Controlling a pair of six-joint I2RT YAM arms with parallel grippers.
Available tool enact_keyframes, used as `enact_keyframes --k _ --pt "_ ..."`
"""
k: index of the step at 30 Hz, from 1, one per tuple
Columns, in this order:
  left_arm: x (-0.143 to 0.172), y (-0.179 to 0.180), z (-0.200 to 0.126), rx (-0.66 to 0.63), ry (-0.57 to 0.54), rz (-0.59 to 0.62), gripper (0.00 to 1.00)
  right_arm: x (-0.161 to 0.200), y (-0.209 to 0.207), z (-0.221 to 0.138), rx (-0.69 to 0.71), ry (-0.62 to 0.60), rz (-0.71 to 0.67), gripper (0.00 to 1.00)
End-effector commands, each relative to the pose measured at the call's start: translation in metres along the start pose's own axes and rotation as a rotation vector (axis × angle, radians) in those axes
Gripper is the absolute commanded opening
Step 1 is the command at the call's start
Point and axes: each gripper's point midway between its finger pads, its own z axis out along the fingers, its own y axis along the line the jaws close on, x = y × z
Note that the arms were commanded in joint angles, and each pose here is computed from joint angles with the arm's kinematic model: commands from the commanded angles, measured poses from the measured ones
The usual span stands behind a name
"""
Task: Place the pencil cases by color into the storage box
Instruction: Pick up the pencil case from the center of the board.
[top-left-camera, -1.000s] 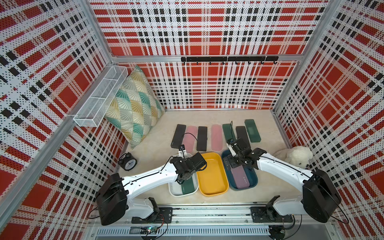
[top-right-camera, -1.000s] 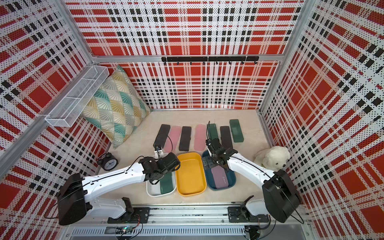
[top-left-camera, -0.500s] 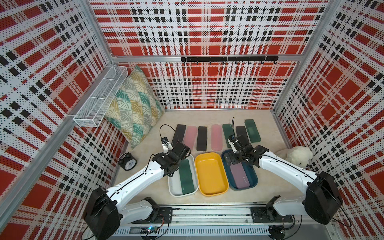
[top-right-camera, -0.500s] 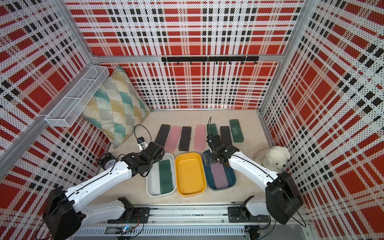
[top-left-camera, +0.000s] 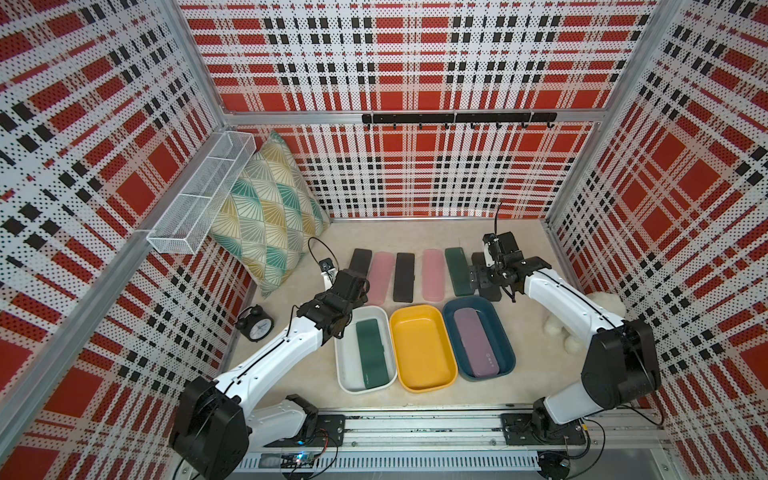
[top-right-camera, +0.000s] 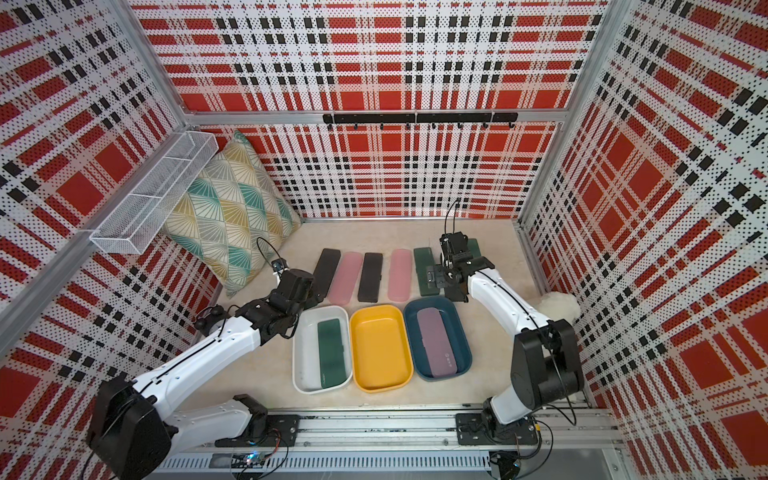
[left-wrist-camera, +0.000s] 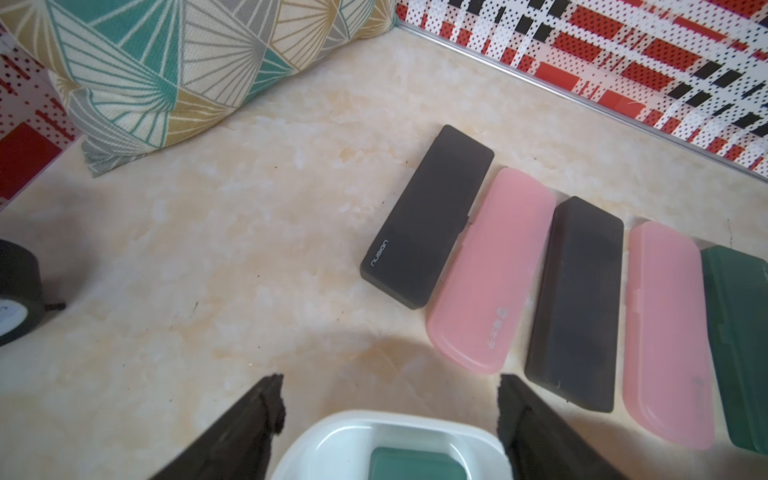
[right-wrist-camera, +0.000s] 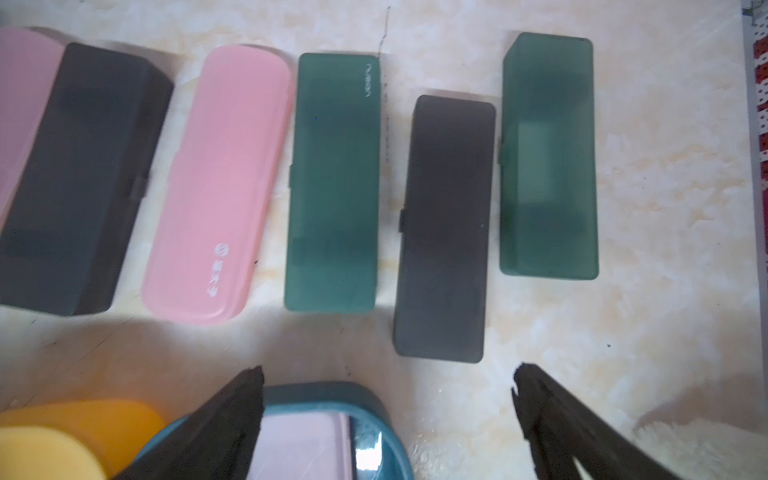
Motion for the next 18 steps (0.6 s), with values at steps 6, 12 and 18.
enact_keyframes --k 6,12,18 --pt "-0.027 -0.018 0.002 0.076 -0.073 0.009 0.85 -0.016 -0.045 0.045 0.041 0.074 0.023 1.00" --pt "-0.030 -0.020 0.006 0.090 -0.080 0.011 0.85 -0.035 -0.073 0.070 0.061 0.080 0.063 0.99" --pt "-0.031 -0.022 0.012 0.088 -0.078 0.018 0.85 -0.048 -0.095 0.097 0.084 0.104 0.079 0.99"
